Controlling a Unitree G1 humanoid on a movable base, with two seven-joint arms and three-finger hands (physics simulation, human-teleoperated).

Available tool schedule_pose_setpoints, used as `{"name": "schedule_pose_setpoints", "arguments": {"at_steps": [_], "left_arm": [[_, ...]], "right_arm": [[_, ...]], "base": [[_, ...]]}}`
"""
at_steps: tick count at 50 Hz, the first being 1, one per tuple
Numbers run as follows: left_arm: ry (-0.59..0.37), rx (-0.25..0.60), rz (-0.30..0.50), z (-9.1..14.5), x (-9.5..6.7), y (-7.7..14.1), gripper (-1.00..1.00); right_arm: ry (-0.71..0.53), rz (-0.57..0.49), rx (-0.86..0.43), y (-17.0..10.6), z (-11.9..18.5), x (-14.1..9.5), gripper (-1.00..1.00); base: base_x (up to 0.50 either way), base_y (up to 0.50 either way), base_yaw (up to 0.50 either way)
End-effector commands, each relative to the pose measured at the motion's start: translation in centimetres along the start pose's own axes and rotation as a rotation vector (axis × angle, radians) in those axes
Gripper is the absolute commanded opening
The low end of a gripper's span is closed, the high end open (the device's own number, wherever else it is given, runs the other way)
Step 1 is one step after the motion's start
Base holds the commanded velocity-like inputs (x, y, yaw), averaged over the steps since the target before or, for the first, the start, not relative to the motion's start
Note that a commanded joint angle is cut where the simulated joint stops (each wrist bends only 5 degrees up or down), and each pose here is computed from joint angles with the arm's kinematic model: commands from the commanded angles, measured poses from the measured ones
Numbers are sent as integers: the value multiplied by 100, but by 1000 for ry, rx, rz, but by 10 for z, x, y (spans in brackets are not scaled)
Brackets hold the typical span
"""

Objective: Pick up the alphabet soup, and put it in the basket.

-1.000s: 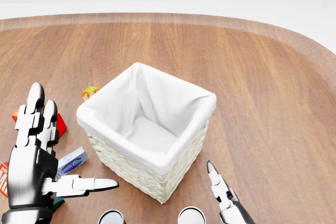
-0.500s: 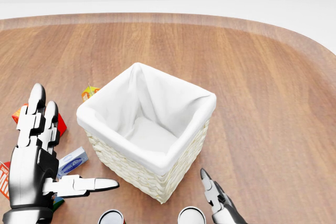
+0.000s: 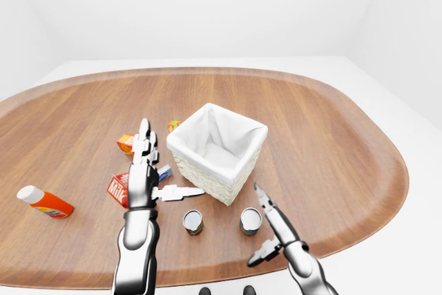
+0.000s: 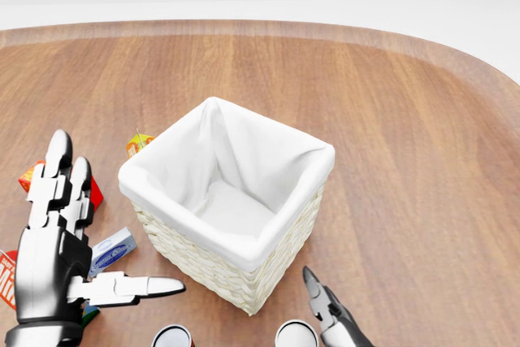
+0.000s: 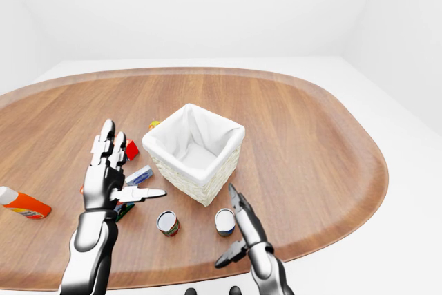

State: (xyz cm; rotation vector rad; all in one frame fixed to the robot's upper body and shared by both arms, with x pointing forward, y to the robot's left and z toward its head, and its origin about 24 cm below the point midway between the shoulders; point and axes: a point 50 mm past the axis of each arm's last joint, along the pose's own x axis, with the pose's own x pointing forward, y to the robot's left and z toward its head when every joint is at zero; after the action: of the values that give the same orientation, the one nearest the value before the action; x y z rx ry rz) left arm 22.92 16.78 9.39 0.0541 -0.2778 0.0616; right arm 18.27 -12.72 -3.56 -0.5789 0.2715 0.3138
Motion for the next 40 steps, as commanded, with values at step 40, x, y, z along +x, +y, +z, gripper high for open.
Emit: {"name": "schedule_pose_setpoints", "arguments": {"at_steps": [40], "left_arm": [[4,1,-2,-1,0,-1,100]], "right_arm": [[76,75,38,11,-15,17,100]], "base": [[0,0,0]]}}
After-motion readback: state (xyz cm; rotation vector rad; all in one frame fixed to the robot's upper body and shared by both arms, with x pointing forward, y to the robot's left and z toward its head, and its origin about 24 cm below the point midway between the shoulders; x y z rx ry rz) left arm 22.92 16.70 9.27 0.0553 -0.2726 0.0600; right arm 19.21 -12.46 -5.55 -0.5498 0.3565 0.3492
